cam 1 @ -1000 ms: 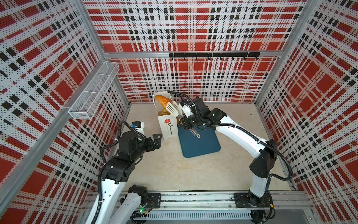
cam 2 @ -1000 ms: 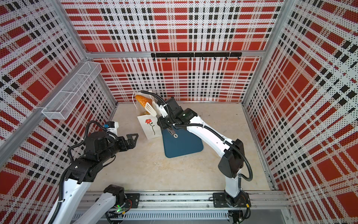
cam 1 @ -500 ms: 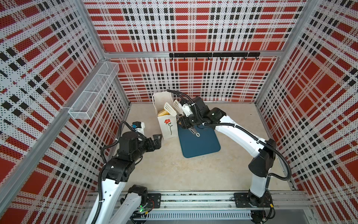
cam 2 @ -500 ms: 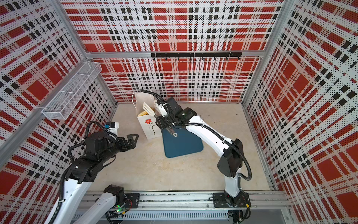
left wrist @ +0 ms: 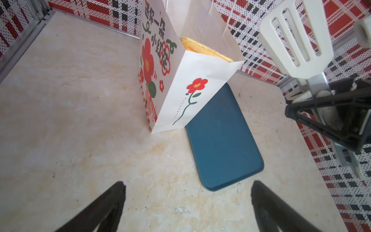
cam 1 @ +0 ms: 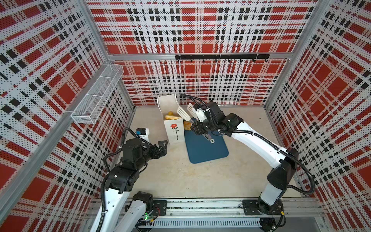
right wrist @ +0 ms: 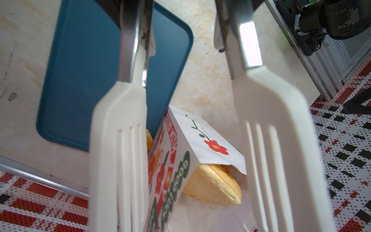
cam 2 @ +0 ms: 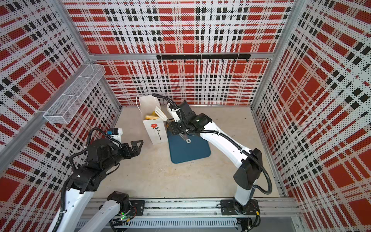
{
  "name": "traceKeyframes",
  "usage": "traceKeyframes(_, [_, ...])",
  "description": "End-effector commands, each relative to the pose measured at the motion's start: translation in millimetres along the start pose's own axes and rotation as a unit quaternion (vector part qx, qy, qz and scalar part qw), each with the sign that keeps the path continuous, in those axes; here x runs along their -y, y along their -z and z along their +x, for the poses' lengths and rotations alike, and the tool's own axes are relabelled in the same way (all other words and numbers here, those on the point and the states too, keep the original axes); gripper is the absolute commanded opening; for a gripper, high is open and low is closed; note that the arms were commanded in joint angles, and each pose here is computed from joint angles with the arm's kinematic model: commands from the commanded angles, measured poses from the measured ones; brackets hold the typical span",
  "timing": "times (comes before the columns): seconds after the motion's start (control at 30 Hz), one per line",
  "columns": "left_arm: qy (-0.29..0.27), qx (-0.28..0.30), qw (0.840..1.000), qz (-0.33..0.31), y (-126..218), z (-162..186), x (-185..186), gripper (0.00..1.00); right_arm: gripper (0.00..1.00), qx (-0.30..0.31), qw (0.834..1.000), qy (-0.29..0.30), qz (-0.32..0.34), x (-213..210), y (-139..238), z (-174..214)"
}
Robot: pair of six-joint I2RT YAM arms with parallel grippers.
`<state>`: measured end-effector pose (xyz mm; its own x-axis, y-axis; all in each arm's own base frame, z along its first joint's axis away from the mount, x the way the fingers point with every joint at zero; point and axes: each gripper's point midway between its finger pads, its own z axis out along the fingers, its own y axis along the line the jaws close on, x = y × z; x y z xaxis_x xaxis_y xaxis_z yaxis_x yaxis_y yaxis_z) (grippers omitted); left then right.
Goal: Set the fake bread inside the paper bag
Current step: 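Move the right gripper's tongs back over the tray toward the golden bun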
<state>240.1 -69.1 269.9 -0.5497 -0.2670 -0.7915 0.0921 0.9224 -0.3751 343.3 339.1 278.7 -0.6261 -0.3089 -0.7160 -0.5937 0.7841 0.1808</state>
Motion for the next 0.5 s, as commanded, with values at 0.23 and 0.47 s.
traceKeyframes(0.23, [0.027,-0.004,0.999,-0.016,-0.7,17.7,-13.1,0.99,0.58,-0.018,0.997,-0.011,0.068,48.5,4.3,34.3])
traceKeyframes(0.47, [0.034,-0.015,0.999,-0.017,-4.4,28.7,-16.2,0.99,0.58,-0.074,0.993,-0.008,0.091,63.7,-22.5,69.8])
